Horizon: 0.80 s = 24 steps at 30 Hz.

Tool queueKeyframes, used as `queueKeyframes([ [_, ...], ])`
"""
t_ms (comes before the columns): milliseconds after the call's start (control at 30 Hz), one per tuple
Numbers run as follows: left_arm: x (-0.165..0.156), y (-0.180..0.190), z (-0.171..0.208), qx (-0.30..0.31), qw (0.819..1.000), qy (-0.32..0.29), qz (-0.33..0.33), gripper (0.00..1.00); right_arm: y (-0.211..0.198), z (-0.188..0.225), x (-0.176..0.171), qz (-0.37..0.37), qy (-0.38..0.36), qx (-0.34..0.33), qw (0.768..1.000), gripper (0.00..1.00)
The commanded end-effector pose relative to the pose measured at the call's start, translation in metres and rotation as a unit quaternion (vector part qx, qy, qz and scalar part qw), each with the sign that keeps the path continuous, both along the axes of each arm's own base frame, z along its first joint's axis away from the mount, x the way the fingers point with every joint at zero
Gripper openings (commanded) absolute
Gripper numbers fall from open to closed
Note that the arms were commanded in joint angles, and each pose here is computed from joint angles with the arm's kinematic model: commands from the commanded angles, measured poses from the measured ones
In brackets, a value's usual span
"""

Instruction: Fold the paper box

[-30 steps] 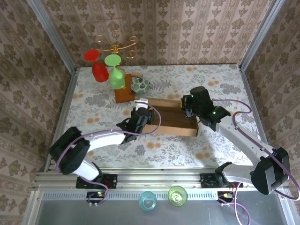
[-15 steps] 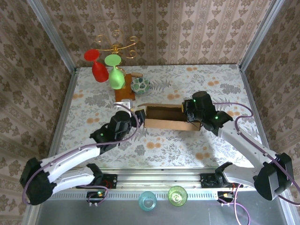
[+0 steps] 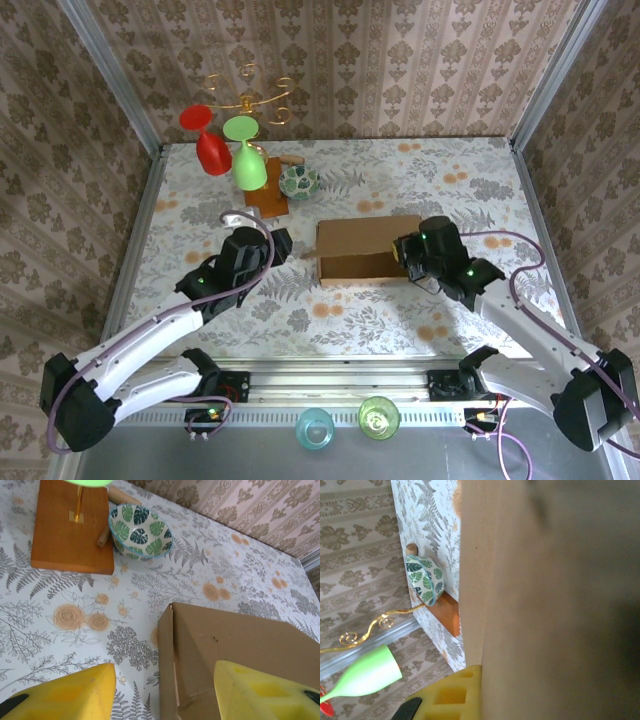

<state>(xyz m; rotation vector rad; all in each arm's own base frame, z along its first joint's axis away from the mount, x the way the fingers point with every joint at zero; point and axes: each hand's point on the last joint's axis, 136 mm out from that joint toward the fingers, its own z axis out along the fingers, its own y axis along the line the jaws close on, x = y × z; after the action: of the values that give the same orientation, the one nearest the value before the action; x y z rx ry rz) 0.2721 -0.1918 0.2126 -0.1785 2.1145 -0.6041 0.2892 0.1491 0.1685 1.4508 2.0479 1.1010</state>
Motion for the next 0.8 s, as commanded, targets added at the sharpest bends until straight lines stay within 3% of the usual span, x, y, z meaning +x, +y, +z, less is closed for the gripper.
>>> queueKeyframes([
  [0, 0.001, -0.008, 0.002, -0.029, 0.999, 0.022, -0.006, 0.55, -0.002, -0.005, -0.009, 0.032, -0.026, -0.022, 0.999, 0.00],
  [333, 0.004, -0.047, -0.033, -0.050, 0.992, 0.103, -0.056, 0.56, -0.010, -0.053, -0.034, 0.063, -0.004, -0.047, 0.997, 0.06],
  [567, 0.007, -0.076, -0.072, -0.063, 0.981, 0.162, -0.086, 0.59, -0.017, -0.087, -0.055, 0.098, 0.076, -0.078, 0.989, 0.20],
  [767, 0.016, -0.093, -0.103, -0.044, 0.976, 0.185, -0.104, 0.59, -0.023, -0.093, -0.062, 0.118, 0.111, -0.107, 0.981, 0.32],
])
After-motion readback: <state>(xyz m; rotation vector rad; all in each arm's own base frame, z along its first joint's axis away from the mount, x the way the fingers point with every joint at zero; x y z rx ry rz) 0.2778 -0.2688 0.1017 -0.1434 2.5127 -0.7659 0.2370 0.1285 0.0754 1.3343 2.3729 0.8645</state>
